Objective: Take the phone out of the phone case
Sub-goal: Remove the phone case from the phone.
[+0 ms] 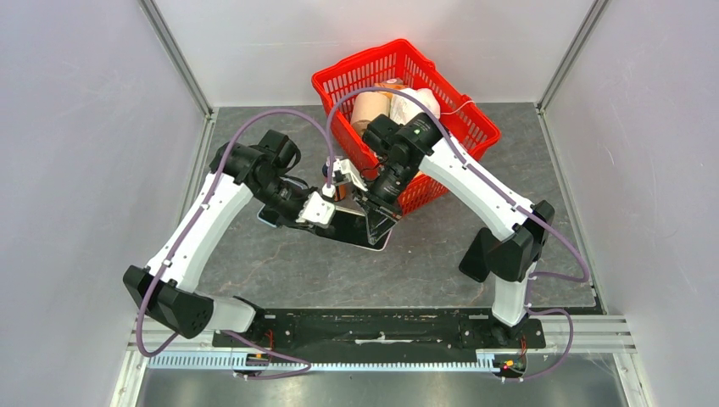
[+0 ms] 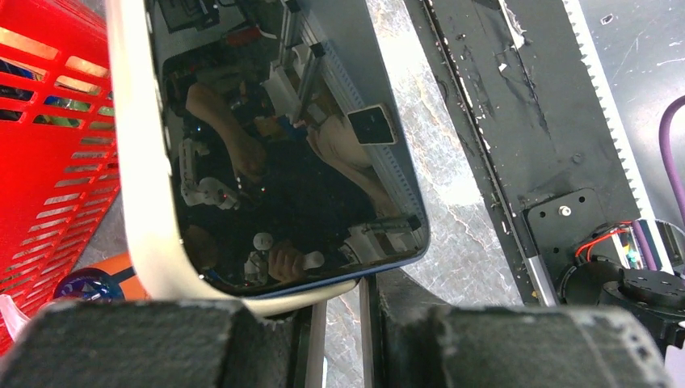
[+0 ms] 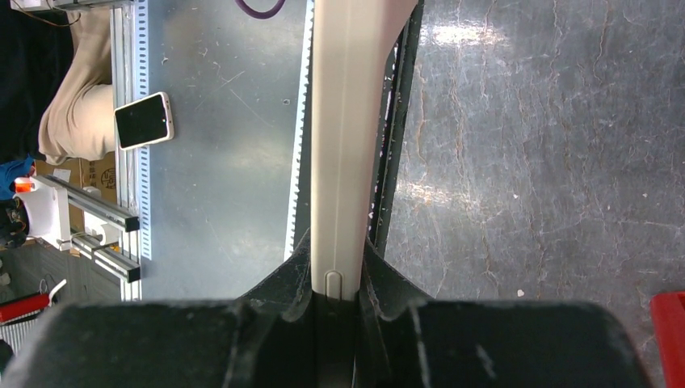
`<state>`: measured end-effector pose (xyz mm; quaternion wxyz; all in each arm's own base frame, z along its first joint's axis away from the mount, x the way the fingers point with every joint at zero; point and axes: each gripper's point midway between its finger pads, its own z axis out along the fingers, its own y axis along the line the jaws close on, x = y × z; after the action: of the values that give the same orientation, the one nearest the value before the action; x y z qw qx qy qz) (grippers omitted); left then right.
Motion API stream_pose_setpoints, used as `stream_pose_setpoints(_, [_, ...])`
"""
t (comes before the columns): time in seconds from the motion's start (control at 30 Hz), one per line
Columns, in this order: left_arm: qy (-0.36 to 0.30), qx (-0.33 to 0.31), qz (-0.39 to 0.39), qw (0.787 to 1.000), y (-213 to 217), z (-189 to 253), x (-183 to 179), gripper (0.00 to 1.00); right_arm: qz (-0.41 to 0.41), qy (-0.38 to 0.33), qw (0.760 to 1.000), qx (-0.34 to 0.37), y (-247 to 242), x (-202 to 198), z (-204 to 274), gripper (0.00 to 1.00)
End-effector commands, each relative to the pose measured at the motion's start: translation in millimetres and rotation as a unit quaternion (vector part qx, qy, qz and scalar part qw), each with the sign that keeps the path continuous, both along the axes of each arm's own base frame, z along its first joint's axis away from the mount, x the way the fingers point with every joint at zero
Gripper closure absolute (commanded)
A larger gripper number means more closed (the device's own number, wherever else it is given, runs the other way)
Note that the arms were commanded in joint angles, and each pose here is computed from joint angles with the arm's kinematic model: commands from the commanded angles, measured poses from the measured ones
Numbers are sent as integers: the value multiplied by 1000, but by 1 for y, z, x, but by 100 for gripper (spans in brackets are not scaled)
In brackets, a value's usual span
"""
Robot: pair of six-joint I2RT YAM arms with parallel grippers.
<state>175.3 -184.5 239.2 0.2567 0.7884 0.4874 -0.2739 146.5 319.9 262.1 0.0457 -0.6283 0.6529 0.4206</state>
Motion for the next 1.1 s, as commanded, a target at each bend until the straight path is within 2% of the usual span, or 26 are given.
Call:
stream_pose_setpoints(0.0, [-155,-162,-48,973,-64,63,59,98,82,88,990,78,30,-58,26,100])
stream_pose_setpoints(0.3, [-84,-183,7,980,-75,60,58,98,89,86,989,75,31,-61,23,100])
stream_pose_setpoints(0.6, [-22,-202,74,976,-83,59,61,98,101,82,989,67,33,-67,19,100])
stream_pose_setpoints(0.83, [-14,-203,130,970,-85,59,77,98,109,76,989,62,31,-73,18,100])
stream_pose_setpoints(0.9, [-12,-203,125,971,-84,59,75,98,110,76,989,62,31,-75,18,100])
stream_pose_setpoints(1.0, [-10,-205,60,977,-81,58,52,98,112,74,989,59,30,-75,16,100])
stream_pose_setpoints(1.07, [-6,-202,48,978,-79,57,44,96,111,72,990,58,29,-75,16,100])
